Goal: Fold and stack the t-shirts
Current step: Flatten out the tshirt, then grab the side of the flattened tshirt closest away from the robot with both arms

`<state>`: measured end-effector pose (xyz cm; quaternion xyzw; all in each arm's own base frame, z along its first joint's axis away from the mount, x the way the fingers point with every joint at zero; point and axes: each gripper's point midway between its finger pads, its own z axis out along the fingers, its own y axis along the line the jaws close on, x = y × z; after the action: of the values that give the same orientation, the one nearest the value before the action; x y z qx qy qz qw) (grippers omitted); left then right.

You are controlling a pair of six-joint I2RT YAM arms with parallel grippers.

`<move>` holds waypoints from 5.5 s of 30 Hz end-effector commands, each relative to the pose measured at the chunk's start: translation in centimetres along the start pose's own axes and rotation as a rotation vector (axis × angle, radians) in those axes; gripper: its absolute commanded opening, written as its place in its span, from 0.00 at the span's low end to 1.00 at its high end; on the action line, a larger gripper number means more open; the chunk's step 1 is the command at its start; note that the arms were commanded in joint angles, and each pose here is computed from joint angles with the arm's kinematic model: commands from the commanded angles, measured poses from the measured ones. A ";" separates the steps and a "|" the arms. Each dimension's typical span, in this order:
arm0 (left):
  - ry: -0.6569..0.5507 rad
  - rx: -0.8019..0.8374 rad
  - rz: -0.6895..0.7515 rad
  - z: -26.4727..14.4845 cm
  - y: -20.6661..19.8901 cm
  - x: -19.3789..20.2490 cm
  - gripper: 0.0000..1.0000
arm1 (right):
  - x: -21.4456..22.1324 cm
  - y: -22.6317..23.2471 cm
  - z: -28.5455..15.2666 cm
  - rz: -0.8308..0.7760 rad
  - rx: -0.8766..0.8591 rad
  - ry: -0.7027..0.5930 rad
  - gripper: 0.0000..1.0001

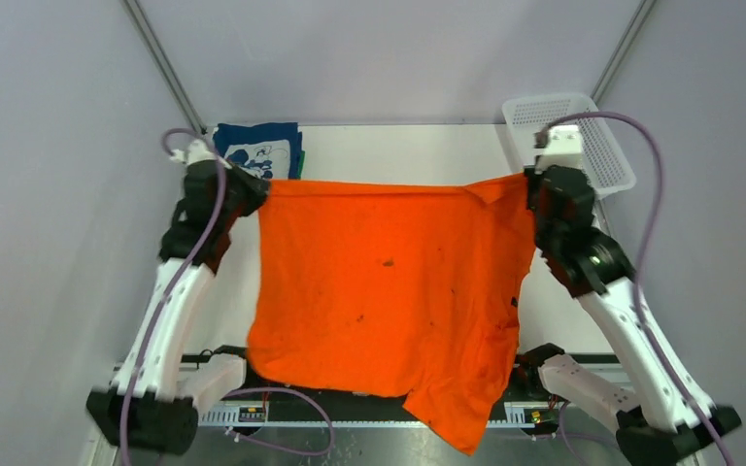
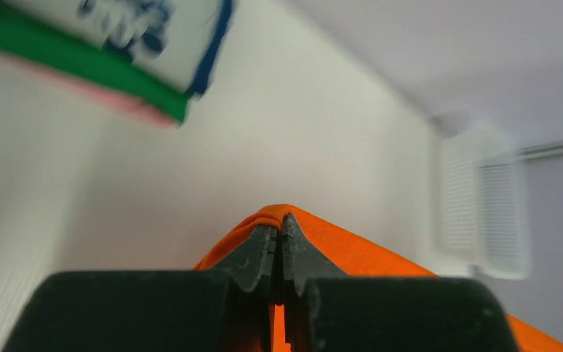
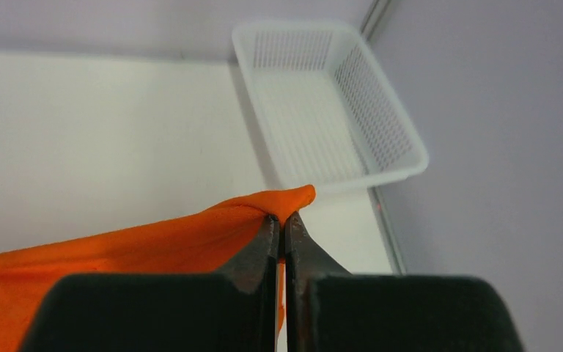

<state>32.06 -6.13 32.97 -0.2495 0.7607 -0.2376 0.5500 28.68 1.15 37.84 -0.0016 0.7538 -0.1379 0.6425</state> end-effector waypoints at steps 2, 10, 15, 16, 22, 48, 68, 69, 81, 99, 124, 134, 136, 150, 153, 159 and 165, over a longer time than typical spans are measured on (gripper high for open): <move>0.064 -0.185 0.015 8.5 6.6 4.9 0.00 | 7.0 3.8 5.9 0.054 0.057 0.111 0.00; 0.213 -0.275 0.009 19.0 9.9 9.5 0.00 | 14.7 8.6 13.8 0.023 0.055 0.324 0.00; 0.234 -0.318 -0.010 23.7 10.3 9.5 0.00 | 17.0 10.9 17.9 0.007 0.041 0.408 0.01; 0.232 -0.338 -0.008 24.6 10.5 9.4 0.00 | 17.2 11.1 18.8 0.006 0.048 0.418 0.02; 0.220 -0.372 -0.094 31.0 9.8 7.8 0.34 | 18.6 13.1 26.0 0.076 0.020 0.540 0.16; 0.447 -0.169 0.021 17.6 5.0 14.4 0.99 | 22.8 28.9 25.5 0.680 -0.500 0.845 1.00; 0.600 -0.262 0.029 15.6 9.2 20.2 0.99 | 25.3 21.5 12.6 0.370 -0.347 0.987 0.99; 0.609 -0.264 0.017 15.7 9.4 20.7 0.99 | 25.9 21.1 11.8 0.352 -0.337 1.013 0.99; 0.621 -0.328 -0.111 18.4 10.1 23.5 0.99 | 29.0 20.9 15.7 0.406 -0.309 1.127 1.00; 0.624 -0.300 -0.144 22.1 8.1 23.4 0.99 | 26.9 20.3 28.7 0.458 -0.294 1.085 1.00; 0.324 -0.692 -0.069 -2.6 19.9 16.9 0.97 | 17.1 8.7 13.5 0.748 -0.248 0.577 1.00; 0.431 -0.743 -0.099 -1.5 21.7 20.5 0.61 | 18.3 10.1 10.5 0.829 -0.305 0.631 1.00; 0.453 -0.759 -0.095 -1.0 22.0 21.1 0.56 | 18.6 10.0 9.9 0.824 -0.302 0.643 0.99; 0.585 -0.820 -0.020 1.1 22.3 24.5 0.24 | 19.5 8.8 8.8 0.783 -0.229 0.670 0.99; 0.588 -0.810 0.004 0.9 21.9 24.7 0.00 | 20.0 7.9 8.4 0.765 -0.172 0.686 0.99; 0.575 -0.818 0.033 -0.3 21.8 23.7 0.00 | 21.4 7.6 5.6 0.649 -0.104 0.742 0.97; 0.542 -0.801 0.044 -1.8 21.3 22.2 0.00 | 26.1 10.5 -3.9 0.304 -0.182 0.981 0.94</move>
<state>22.59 -4.98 2.54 -0.3584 0.9164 0.0163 0.1774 29.84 6.95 14.12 0.1960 0.9202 0.1220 0.3162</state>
